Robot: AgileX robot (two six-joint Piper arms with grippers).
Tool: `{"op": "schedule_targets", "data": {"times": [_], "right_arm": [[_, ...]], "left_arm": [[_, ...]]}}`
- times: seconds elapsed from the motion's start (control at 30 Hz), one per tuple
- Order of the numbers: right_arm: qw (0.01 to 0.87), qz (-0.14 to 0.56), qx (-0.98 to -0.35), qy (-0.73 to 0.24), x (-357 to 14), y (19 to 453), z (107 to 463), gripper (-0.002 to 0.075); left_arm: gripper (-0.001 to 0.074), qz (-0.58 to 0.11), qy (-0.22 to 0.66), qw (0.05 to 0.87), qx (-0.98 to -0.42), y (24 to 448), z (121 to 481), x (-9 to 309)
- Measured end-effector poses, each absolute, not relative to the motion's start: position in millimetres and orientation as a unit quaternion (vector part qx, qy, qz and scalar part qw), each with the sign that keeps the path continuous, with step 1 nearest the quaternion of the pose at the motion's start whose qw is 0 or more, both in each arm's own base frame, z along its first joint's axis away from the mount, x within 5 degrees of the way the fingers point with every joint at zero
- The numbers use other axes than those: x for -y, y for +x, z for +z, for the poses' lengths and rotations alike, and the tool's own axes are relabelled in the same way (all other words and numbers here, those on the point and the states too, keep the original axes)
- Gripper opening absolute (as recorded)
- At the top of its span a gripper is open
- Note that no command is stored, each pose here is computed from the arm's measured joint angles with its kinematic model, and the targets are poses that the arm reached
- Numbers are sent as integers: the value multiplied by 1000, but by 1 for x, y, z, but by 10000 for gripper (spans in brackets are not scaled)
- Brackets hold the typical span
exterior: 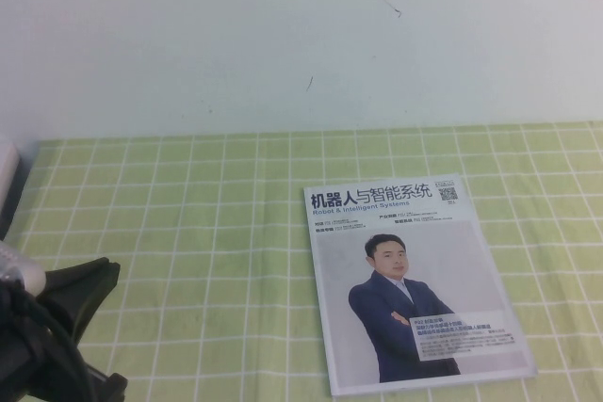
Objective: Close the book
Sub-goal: 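Close the open booklet and leave it lying on the table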
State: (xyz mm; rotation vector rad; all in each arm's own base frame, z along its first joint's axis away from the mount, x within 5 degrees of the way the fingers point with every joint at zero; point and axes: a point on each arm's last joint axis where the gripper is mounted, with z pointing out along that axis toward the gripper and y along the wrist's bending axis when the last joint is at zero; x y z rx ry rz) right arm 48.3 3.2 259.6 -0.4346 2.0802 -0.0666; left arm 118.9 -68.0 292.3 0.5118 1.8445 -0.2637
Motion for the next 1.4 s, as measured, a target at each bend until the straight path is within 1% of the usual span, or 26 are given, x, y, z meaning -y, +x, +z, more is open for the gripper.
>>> {"op": "schedule_targets", "data": {"times": [0.43, 0.57, 0.7, 0.77, 0.97, 1.03, 1.2, 1.4], "right_arm": [[488, -26, -854, -178, -3, 48, 260, -3], [488, -26, -854, -178, -3, 48, 260, -3], [488, -22, -854, -177, -4, 48, 260, -3], [488, -20, -855, -176, -4, 48, 260, -3], [488, -19, -855, -176, -4, 48, 260, -3], [488, -19, -855, -176, -4, 48, 260, -3], [488, -19, -855, -176, -4, 48, 260, -3], [488, -19, -855, -176, -4, 48, 260, -3]], "left_arm": [[-4, -113, 218, 569, -785, 119, 293, 68], [-3, -115, 219, 567, -786, 118, 288, 68], [-4, -122, 177, 555, -804, 105, 282, 54], [-3, -117, 163, 551, -810, 95, 276, 45], [-3, -111, 116, 574, -803, 70, 255, 24], [-3, -99, 103, 584, -799, 66, 246, 20], [-3, -58, 85, 632, -768, 63, 221, 13], [-4, -57, 56, 639, -765, 58, 186, 10]]}}
